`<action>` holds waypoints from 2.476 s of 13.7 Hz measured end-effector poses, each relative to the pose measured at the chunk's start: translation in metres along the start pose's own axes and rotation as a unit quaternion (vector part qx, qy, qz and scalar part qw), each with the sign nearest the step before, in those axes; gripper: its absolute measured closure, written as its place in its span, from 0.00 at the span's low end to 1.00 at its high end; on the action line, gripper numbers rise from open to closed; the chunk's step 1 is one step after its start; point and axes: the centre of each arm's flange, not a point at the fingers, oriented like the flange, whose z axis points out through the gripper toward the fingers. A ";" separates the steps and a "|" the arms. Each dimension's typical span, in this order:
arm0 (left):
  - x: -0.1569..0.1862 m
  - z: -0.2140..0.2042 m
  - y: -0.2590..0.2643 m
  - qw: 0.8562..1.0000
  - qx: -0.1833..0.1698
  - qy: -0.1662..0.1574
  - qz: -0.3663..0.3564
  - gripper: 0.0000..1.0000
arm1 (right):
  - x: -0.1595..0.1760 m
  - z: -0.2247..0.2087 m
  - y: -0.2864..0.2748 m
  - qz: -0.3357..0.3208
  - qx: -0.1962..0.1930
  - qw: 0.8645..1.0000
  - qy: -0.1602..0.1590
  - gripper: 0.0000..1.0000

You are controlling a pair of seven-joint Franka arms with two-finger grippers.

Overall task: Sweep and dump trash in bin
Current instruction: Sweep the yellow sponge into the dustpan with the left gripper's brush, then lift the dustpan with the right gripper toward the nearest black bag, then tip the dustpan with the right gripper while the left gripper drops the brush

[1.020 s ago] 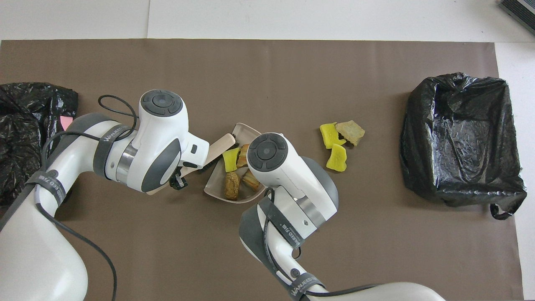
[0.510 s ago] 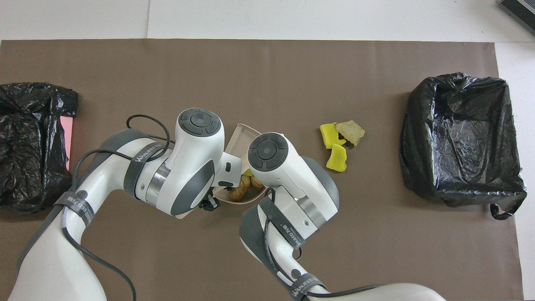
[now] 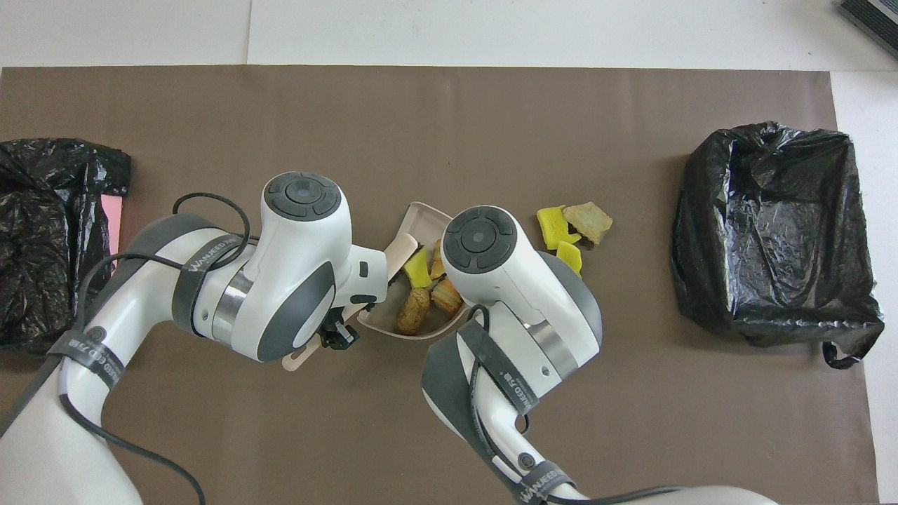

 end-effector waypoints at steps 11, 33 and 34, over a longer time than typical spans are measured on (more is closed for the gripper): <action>0.007 0.000 -0.008 0.982 0.006 0.062 -0.181 0.74 | -0.060 -0.043 0.045 -0.020 0.004 1.000 0.021 0.68; -0.048 0.069 0.293 0.947 -0.075 0.035 -0.310 0.74 | -0.530 -0.064 0.264 0.068 -0.031 0.984 0.164 0.68; -0.048 0.072 0.301 0.943 -0.075 0.037 -0.321 0.74 | -0.549 -0.053 0.271 0.062 -0.034 0.986 0.153 0.68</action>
